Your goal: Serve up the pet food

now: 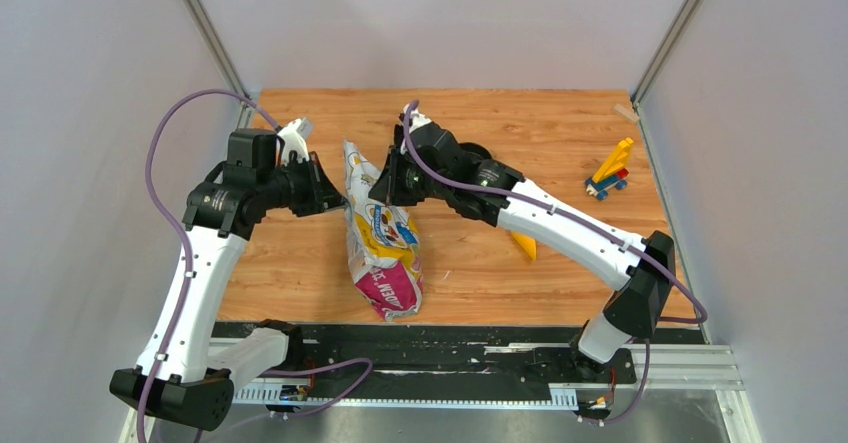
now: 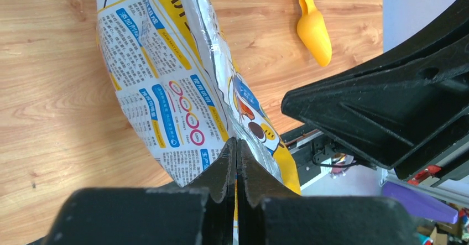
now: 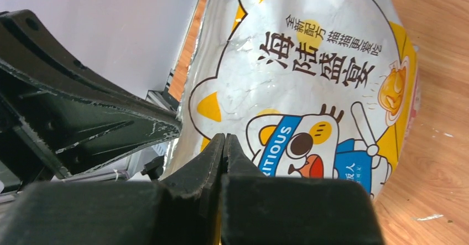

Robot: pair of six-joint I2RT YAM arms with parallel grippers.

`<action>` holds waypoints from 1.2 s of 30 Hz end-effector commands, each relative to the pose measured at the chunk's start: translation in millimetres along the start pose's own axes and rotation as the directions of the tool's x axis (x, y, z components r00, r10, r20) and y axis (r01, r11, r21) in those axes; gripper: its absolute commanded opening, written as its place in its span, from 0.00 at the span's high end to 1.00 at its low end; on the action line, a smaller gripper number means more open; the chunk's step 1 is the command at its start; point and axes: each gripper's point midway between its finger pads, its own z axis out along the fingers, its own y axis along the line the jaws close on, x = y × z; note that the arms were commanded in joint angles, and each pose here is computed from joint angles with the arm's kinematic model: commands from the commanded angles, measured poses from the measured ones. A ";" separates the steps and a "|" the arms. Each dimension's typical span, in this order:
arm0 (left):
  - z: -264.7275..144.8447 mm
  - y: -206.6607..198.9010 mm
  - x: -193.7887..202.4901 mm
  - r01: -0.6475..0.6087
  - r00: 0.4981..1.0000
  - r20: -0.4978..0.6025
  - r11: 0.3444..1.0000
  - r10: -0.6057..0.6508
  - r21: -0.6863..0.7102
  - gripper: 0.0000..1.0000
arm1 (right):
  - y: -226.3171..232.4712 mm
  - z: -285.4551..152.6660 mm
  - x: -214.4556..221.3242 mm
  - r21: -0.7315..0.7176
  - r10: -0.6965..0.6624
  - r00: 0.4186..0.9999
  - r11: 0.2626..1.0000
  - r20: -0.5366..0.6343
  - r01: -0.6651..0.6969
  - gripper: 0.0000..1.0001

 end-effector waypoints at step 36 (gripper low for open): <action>-8.6 -22.8 -10.8 -0.065 0.998 0.023 0.993 0.063 0.097 1.00 | 44.8 -9.8 0.4 -0.210 -0.005 0.998 0.978 -0.065 -0.009 0.61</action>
